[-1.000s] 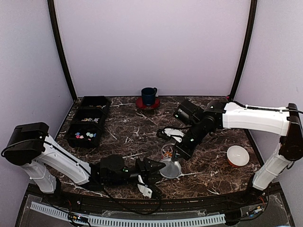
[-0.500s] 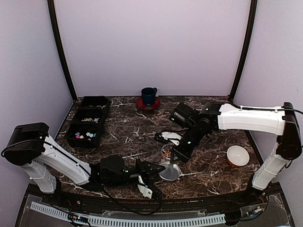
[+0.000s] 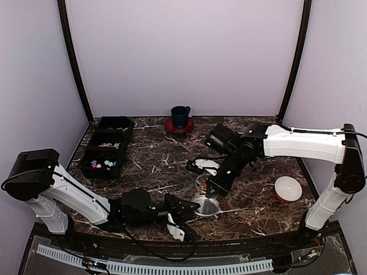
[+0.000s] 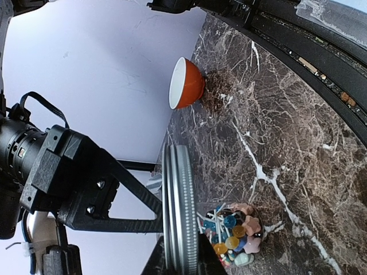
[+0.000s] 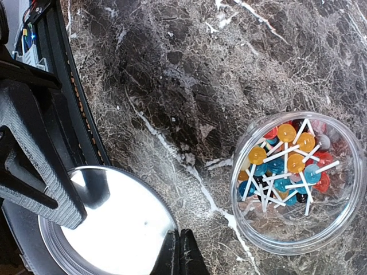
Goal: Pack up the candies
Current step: Pass from the right arm to the left, then pass from the left arm to the right
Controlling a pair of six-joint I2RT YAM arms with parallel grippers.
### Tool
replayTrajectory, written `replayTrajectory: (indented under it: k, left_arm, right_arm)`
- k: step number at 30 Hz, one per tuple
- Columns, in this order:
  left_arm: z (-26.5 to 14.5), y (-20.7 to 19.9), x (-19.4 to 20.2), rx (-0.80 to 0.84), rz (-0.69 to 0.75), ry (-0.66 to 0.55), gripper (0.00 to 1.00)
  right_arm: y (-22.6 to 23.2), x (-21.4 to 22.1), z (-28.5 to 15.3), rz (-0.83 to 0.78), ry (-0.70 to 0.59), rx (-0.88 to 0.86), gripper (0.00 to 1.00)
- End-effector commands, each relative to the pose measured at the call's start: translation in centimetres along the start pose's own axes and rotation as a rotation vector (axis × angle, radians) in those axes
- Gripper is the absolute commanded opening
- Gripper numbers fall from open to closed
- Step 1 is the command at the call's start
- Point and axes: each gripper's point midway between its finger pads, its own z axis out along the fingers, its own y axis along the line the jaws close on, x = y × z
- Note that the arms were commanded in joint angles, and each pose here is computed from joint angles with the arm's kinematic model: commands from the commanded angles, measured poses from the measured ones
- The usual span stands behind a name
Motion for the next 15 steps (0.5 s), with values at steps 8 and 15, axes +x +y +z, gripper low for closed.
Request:
replayTrajectory:
  k: [8, 15]
  left_arm:
    - [0.4, 2.4, -0.5, -0.059, -0.192, 0.001, 0.06]
    - [0.7, 4.0, -0.7, -0.087, -0.395, -0.011, 0.07]
  right_arm:
    - [-1.1, -2.9, -5.4, -0.072, -0.166, 0.185, 0.40]
    - [-1.9, -3.7, -11.5, -0.126, -0.393, 0.345, 0.61]
